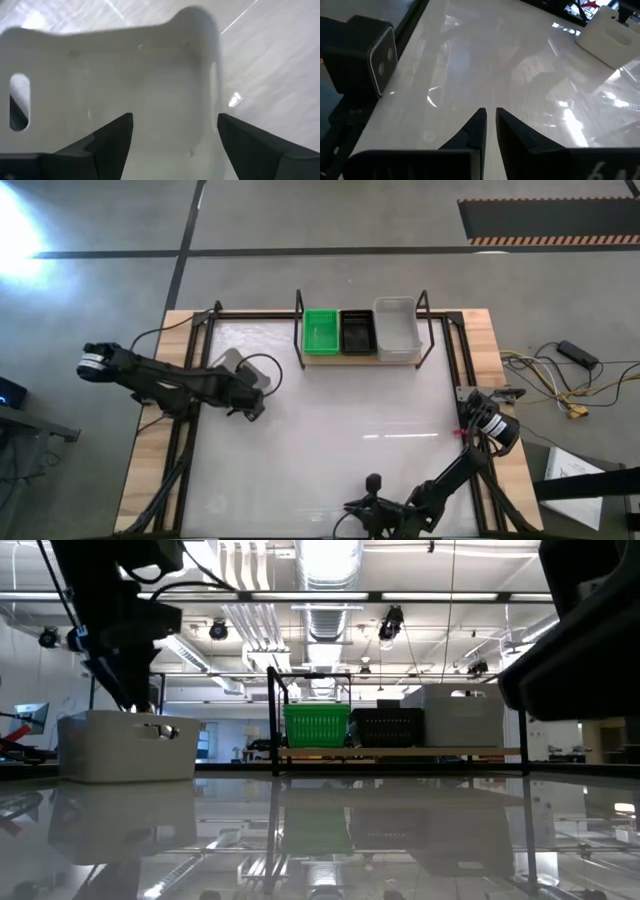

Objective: Stack baskets on shelf by color
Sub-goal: Stack the gray bin on top of the other gray bin on the shelf

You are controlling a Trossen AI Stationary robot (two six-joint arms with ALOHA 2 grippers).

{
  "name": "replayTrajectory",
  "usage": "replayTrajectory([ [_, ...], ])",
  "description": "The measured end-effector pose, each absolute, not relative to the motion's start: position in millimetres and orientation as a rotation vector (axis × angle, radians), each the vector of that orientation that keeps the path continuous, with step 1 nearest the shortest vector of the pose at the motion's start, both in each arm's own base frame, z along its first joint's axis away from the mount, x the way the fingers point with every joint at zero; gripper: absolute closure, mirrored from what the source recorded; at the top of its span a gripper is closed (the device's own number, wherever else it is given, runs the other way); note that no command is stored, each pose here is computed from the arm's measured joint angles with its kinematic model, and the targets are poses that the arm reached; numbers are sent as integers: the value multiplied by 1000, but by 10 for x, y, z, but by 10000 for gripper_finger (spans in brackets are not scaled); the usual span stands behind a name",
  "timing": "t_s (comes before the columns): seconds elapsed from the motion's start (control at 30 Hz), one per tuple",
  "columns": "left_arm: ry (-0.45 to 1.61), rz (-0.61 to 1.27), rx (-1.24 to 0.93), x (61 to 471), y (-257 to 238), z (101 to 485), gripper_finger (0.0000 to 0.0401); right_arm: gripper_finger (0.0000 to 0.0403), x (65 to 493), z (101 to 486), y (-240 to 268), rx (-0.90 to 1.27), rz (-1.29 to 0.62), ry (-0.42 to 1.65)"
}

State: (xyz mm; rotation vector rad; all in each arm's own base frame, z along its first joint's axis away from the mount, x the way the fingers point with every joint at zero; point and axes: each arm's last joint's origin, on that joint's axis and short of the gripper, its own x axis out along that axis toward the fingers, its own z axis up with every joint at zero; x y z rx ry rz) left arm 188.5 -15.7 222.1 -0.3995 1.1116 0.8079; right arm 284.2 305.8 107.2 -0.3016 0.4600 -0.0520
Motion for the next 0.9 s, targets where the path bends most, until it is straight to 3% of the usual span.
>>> replayTrajectory([
  [0.23,1075,730,-436,1963,-186,2279,125,371,2830,1052,3042,-294,-56,467],
  [0.47,1093,719,-446,2014,-206,1987,152,371,2828,1065,3059,-286,-53,463],
  [0.7,1170,714,-403,2120,-230,1768,279,371,2790,1198,3109,-294,-28,440],
  [0.83,1167,580,-412,2277,-339,1728,375,371,2715,1369,3150,-281,-3,415],
  [0.9,1132,489,-430,2392,-460,1735,391,371,2636,1474,3175,-284,15,414],
])
